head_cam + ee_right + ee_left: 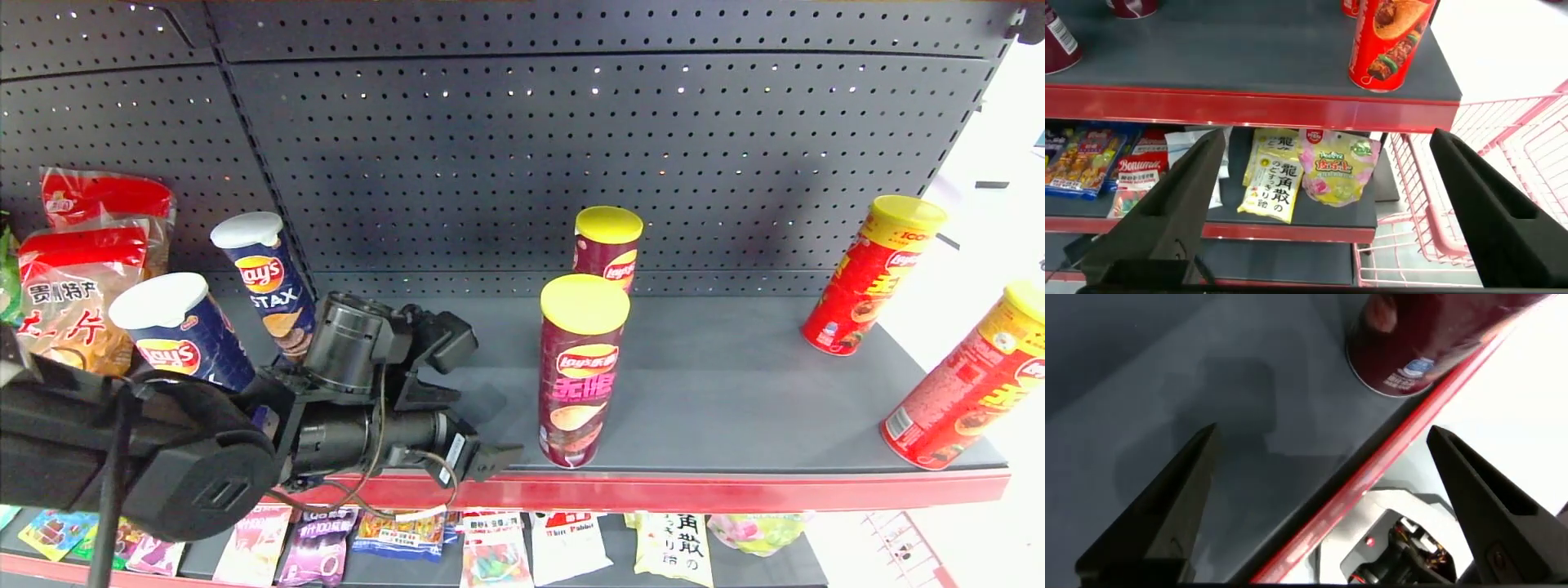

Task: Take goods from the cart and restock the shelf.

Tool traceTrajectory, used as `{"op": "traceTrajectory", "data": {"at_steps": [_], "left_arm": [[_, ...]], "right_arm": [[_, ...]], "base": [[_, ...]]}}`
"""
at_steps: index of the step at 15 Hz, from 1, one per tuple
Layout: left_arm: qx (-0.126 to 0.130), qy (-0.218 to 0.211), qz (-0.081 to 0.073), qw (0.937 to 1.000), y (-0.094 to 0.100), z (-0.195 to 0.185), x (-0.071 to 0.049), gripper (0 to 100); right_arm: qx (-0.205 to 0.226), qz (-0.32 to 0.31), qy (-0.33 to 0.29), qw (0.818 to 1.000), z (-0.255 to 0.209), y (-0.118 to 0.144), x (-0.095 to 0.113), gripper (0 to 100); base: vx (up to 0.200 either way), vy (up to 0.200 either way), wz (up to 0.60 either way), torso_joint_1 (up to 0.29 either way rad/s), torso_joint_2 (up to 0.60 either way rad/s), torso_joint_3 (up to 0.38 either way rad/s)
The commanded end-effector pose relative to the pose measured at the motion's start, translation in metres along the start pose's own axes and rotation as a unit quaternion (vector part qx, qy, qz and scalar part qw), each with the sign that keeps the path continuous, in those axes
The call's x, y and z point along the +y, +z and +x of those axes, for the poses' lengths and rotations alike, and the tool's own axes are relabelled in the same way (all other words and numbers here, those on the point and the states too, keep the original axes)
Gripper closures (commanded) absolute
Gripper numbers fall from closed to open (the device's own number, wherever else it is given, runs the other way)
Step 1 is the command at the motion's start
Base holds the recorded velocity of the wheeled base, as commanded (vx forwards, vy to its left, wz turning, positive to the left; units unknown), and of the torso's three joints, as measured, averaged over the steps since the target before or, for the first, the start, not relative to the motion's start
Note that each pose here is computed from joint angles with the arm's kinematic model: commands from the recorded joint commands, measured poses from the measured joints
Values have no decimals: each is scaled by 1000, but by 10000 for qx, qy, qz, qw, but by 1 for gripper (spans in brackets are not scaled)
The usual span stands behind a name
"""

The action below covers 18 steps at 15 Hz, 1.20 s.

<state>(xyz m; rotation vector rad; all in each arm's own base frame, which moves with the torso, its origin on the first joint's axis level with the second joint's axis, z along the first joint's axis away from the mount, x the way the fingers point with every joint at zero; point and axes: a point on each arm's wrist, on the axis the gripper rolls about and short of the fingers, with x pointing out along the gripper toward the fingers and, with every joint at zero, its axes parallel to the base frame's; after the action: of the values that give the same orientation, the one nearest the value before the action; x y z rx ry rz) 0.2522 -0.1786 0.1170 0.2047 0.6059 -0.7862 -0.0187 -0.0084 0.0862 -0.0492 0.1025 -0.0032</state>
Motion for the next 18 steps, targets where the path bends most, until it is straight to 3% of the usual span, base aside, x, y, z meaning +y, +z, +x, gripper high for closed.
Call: {"op": "traceTrajectory", "data": {"at_steps": [1,5,18], "left_arm": [[23,52,4,10000,1,7,2,0],[-102,187,32,9998,12,14,4,0],[-119,178,67,9997,18,27,2,0]], "right_arm": [[36,-12,9,10000,1,0,0,0],[36,-12,17,10000,1,0,0,0],[36,-13,24,10000,1,0,0,0]], "base": [[0,0,0,0,0,0],[0,0,0,0,0,0],[0,0,0,0,0,0]]}}
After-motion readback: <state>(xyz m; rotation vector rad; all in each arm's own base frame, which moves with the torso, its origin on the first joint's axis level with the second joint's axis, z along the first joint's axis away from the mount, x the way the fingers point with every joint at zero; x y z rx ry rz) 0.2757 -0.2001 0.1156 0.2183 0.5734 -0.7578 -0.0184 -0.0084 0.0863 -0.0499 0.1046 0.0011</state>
